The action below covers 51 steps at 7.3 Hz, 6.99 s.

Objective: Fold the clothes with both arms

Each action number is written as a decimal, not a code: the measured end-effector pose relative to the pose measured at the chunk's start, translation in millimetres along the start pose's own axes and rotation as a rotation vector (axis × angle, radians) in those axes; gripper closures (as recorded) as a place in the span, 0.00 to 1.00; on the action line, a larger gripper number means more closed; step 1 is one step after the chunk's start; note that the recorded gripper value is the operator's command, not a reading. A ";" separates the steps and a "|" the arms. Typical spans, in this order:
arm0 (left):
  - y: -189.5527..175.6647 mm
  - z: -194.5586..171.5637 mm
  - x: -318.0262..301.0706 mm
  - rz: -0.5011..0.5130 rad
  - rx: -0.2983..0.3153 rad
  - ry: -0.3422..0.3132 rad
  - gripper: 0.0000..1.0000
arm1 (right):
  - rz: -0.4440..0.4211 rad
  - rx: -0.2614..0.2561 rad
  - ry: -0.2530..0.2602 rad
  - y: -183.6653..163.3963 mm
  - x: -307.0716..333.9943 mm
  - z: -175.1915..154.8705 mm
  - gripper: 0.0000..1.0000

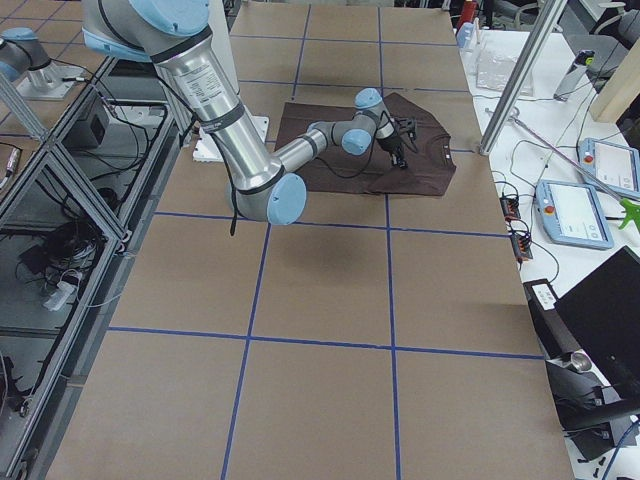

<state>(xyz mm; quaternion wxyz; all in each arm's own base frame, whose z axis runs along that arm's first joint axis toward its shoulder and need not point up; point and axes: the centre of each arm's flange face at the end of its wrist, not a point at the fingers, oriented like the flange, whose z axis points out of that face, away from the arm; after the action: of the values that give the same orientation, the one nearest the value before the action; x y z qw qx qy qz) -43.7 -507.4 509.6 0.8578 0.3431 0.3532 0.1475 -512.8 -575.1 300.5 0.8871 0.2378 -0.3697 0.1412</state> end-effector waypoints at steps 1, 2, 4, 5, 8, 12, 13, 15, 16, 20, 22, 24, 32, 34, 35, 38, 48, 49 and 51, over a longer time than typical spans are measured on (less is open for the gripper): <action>-0.2 0.0 0.0 0.000 0.000 0.000 0.00 | 0.008 0.001 0.000 -0.6 -2.2 0.5 0.01; -0.1 0.0 0.0 0.000 0.000 0.000 0.00 | 0.035 0.008 0.005 -3.2 -6.8 2.1 0.00; -0.3 -0.2 0.4 0.003 0.002 0.000 0.00 | 0.076 0.029 0.027 -15.8 -26.7 0.8 0.00; -1.8 -0.9 1.3 0.009 0.012 -0.001 0.00 | 0.065 0.020 0.045 -26.5 -31.9 -2.7 0.00; -20.7 23.6 42.2 0.015 0.054 0.067 0.00 | -0.062 -0.112 0.002 -83.2 17.2 -22.3 0.00; -83.6 133.8 157.9 -0.372 0.026 0.110 0.55 | -0.239 -0.237 -0.114 -145.7 211.1 -83.6 0.00; -96.7 160.9 188.6 -0.485 0.012 0.119 0.55 | -0.268 -0.253 -0.128 -150.6 254.4 -93.5 0.00; -113.7 228.3 254.7 -0.620 0.004 0.092 0.55 | -0.284 -0.259 -0.135 -149.7 296.0 -104.9 0.00; -119.9 259.3 273.1 -0.646 0.009 0.079 0.55 | -0.284 -0.260 -0.133 -148.8 301.6 -105.9 0.00; -118.6 326.0 305.4 -0.668 0.016 0.042 0.54 | -0.282 -0.261 -0.125 -146.4 308.2 -104.7 0.00; -113.7 334.5 307.7 -0.658 0.004 0.032 0.54 | -0.282 -0.261 -0.121 -146.3 309.2 -104.0 0.00; -110.5 336.4 306.2 -0.634 -0.001 0.026 0.54 | -0.282 -0.260 -0.119 -146.3 309.7 -103.5 0.00; -103.0 340.1 303.5 -0.624 -0.014 0.010 0.65 | -0.278 -0.264 -0.116 -143.9 313.1 -102.6 0.00; -105.1 340.5 304.5 -0.625 0.002 -0.001 1.00 | -0.279 -0.265 -0.115 -143.5 313.8 -102.2 0.00; -106.3 340.8 306.2 -0.624 0.010 -0.006 1.00 | -0.278 -0.265 -0.114 -143.3 314.2 -102.0 0.00; -110.0 339.4 309.4 -0.626 0.019 -0.006 0.47 | -0.277 -0.267 -0.112 -141.9 316.3 -101.3 0.00; -106.0 343.2 310.2 -0.510 -0.003 -0.021 0.40 | -0.276 -0.269 -0.110 -141.1 317.7 -100.7 0.00; -105.1 343.7 311.1 -0.510 -0.005 -0.020 0.41 | -0.276 -0.269 -0.110 -141.0 317.8 -100.6 0.00; -103.1 344.6 311.5 -0.510 -0.007 -0.021 0.43 | -0.275 -0.270 -0.109 -140.5 318.5 -100.4 0.00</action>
<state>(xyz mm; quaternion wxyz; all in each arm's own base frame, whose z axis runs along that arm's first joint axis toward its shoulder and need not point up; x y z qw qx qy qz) 421.2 -594.4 458.5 0.8721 0.2414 0.4188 -0.0757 -175.1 -617.5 424.5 0.9005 0.1722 -0.3968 -0.0452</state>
